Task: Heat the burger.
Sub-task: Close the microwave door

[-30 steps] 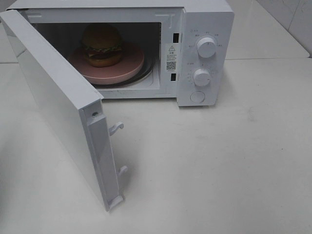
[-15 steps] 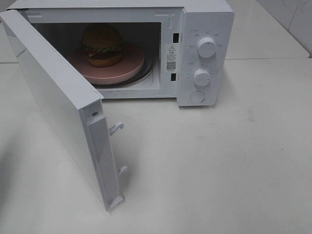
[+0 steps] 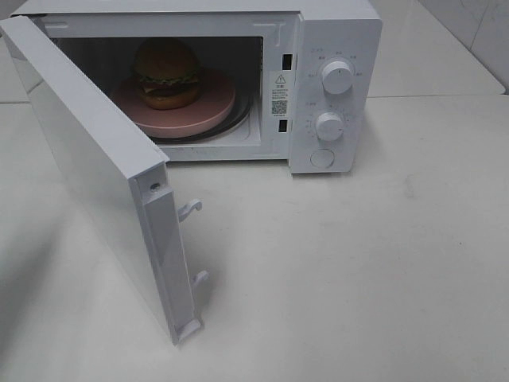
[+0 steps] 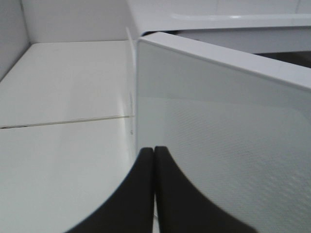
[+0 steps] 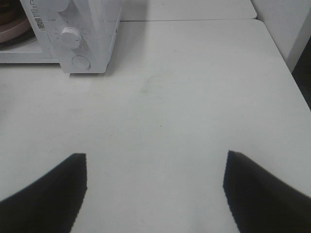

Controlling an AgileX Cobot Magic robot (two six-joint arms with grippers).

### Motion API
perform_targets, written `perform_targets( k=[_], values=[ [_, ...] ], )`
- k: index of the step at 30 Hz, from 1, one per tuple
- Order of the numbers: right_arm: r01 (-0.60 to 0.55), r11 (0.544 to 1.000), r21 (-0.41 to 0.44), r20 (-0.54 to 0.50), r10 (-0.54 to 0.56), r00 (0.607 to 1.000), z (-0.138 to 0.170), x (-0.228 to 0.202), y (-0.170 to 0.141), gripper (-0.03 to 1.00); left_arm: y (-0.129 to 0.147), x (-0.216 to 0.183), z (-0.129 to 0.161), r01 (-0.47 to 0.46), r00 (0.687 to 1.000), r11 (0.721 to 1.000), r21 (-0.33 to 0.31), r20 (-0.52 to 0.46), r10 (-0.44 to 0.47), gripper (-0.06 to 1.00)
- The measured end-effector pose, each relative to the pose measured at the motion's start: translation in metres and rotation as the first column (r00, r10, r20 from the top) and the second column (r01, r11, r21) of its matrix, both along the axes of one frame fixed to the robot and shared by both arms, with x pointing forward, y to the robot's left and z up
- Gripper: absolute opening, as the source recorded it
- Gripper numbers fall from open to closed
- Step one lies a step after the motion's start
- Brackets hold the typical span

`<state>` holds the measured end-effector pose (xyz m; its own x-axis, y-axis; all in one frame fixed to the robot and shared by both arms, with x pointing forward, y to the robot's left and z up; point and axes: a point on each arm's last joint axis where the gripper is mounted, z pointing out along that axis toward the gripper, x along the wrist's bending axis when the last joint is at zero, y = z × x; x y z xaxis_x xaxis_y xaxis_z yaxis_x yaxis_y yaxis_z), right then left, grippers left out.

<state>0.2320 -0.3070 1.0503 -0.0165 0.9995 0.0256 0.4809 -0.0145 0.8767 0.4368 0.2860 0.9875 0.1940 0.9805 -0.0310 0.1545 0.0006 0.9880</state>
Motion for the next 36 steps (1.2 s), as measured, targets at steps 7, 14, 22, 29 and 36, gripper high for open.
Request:
perform_targets(
  k=[7, 14, 22, 29, 36],
  values=[
    [0.0, 1.0, 0.0, 0.0, 0.0, 1.0, 0.0, 0.0, 0.0, 0.76, -0.021, 0.004, -0.011, 0.09, 0.995, 0.996, 0.01, -0.033, -0.09, 0.0],
    [0.0, 1.0, 0.0, 0.0, 0.0, 1.0, 0.0, 0.0, 0.0, 0.76, -0.044, 0.01, -0.024, 0.14, 0.989, 0.989, -0.05, -0.048, -0.142, 0.0],
    [0.0, 1.0, 0.0, 0.0, 0.0, 1.0, 0.0, 0.0, 0.0, 0.76, -0.07, 0.021, -0.027, 0.188, 0.979, 0.979, -0.08, -0.058, -0.193, 0.0],
    [0.0, 1.0, 0.0, 0.0, 0.0, 1.0, 0.0, 0.0, 0.0, 0.76, -0.106, 0.033, -0.026, 0.238, 0.97, 0.97, -0.054, -0.043, -0.24, 0.0],
    [0.0, 1.0, 0.0, 0.0, 0.0, 1.0, 0.0, 0.0, 0.0, 0.76, -0.134, 0.042, -0.027, 0.232, 0.971, 0.971, -0.061, -0.045, -0.234, 0.0]
  ],
)
